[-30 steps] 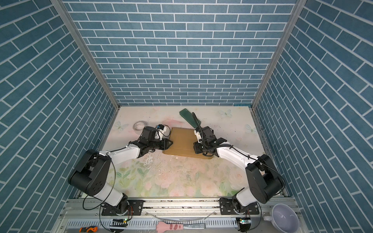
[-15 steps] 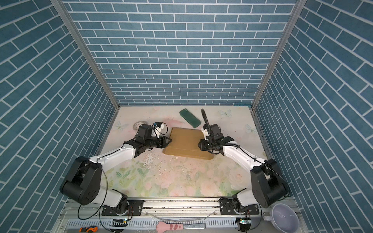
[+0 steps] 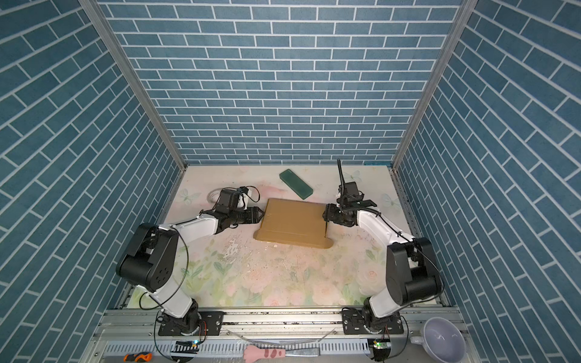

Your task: Fold the paper box

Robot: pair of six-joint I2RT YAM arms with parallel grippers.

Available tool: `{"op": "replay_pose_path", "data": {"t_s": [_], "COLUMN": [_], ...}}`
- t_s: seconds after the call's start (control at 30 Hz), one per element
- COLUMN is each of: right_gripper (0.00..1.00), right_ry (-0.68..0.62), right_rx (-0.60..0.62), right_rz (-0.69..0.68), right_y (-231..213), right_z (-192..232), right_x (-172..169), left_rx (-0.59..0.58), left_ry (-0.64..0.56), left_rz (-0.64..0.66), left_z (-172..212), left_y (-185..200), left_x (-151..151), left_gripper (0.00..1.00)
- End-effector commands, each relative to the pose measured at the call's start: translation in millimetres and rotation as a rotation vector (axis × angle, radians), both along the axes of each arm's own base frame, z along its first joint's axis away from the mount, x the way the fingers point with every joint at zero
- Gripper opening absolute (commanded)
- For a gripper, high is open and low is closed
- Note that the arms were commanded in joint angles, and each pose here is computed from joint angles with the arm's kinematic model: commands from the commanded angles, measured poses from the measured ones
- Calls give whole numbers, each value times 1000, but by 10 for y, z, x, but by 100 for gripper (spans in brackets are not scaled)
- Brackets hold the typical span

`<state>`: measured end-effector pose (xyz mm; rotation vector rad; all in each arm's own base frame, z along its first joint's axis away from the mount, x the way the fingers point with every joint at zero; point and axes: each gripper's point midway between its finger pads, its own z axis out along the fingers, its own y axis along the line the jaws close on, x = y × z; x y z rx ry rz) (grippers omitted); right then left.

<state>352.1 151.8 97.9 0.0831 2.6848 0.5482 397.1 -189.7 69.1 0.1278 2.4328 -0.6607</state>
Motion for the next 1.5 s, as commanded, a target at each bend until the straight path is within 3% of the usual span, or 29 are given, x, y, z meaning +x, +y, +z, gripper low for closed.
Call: {"op": "replay_pose_path", "data": {"t_s": [0.0, 0.17, 0.33, 0.47, 0.63, 0.7, 0.8, 1.03, 1.3, 1.47], "right_gripper": [63, 52, 34, 20, 12, 15, 27, 46, 48, 40], "right_ry": [7, 42, 74, 100, 111, 114, 117, 109, 144, 170], "right_rx": [68, 69, 22, -5, -12, -10, -8, -22, 30, 43], "right_rz": [-34, -9, 4, -4, -5, -1, 14, 15, -7, 12], "right_y": [139, 291, 362, 348, 344, 353, 360, 234, 299, 417], "right_z": [96, -40, -184, -293, -332, -335, -307, -177, -260, -372], "right_x": [163, 184, 139, 135, 133, 130, 122, 7, -249, -285], "left_rx": [-37, -78, -124, -146, -158, -157, -150, -131, -157, -197], "left_ry": [-41, -15, -7, 11, 14, 17, 17, 16, 46, 64], "left_rz": [-21, -49, -76, -80, -87, -86, -87, -42, -27, -44], "left_z": [105, -18, -62, -131, -136, -134, -99, 0, -79, -137], "left_y": [-141, -287, -417, -446, -451, -441, -420, -169, -117, -239], "left_x": [115, 83, 36, -9, -60, -73, -94, -166, -395, -436], "left_gripper": [69, 61, 46, 38, 33, 33, 34, 48, 52, 45]}}
